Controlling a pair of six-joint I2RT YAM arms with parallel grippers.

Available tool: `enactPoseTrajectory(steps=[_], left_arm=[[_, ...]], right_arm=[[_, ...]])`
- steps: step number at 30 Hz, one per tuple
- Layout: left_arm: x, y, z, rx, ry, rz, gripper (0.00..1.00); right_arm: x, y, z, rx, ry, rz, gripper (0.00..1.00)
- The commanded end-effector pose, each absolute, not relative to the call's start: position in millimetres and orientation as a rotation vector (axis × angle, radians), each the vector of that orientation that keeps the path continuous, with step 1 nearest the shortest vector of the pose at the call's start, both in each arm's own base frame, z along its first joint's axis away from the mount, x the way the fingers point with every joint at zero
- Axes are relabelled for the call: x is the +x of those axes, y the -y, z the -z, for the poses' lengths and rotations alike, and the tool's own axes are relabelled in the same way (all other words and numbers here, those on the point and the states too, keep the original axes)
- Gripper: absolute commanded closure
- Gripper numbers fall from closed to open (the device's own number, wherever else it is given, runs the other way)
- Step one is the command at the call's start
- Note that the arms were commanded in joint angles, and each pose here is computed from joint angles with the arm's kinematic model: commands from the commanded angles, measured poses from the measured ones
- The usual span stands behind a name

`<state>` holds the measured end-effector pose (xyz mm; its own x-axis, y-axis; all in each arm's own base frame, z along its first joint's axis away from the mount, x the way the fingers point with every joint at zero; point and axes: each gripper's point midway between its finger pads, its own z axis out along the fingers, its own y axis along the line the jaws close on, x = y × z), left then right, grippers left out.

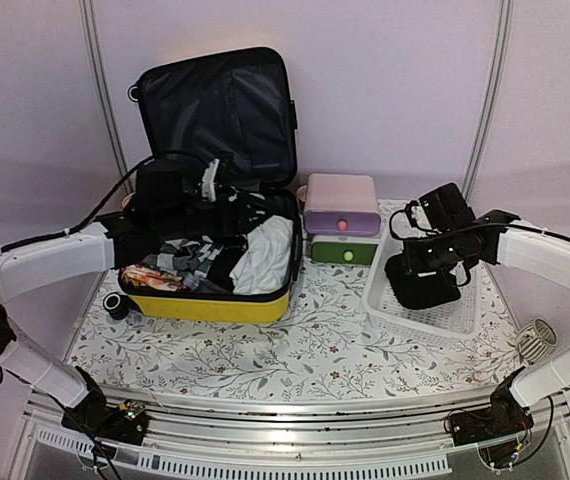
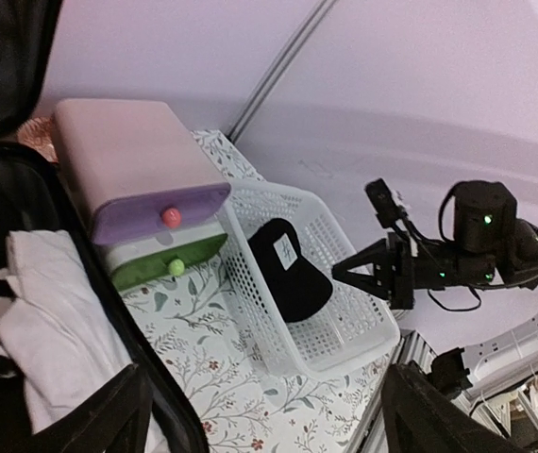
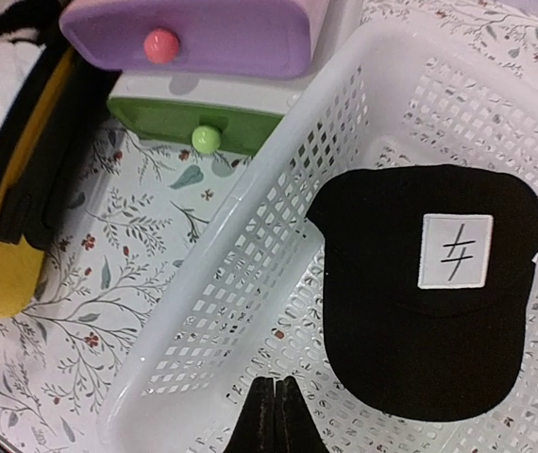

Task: Open, take out, and arrange the luggage
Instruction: Adjust the clothes in the bin.

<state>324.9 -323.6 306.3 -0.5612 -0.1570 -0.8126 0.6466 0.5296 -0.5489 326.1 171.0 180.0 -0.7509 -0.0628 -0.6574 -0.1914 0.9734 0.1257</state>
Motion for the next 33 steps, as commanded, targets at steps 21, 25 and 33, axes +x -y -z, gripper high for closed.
enactPoseTrajectory(steps=[21,25,33], left_arm=[[256.5,531.0,-125.6,0.698,-2.28,1.184,0.2],[254.2,544.5,-115.5,0.725,-2.282,1.256,0.23],[265.8,552.6,-111.1,0.709,-2.256,1.31,0.29]], right_arm=[[397.4,-163.6,-44.7,0.139,-2.61,-0.473,0.99],[409.6,-147.5,-32.9,0.278,-2.613,-0.409,0.99],[433.3,-128.8,-40.9,0.484,-2.503,-0.316,0.99]])
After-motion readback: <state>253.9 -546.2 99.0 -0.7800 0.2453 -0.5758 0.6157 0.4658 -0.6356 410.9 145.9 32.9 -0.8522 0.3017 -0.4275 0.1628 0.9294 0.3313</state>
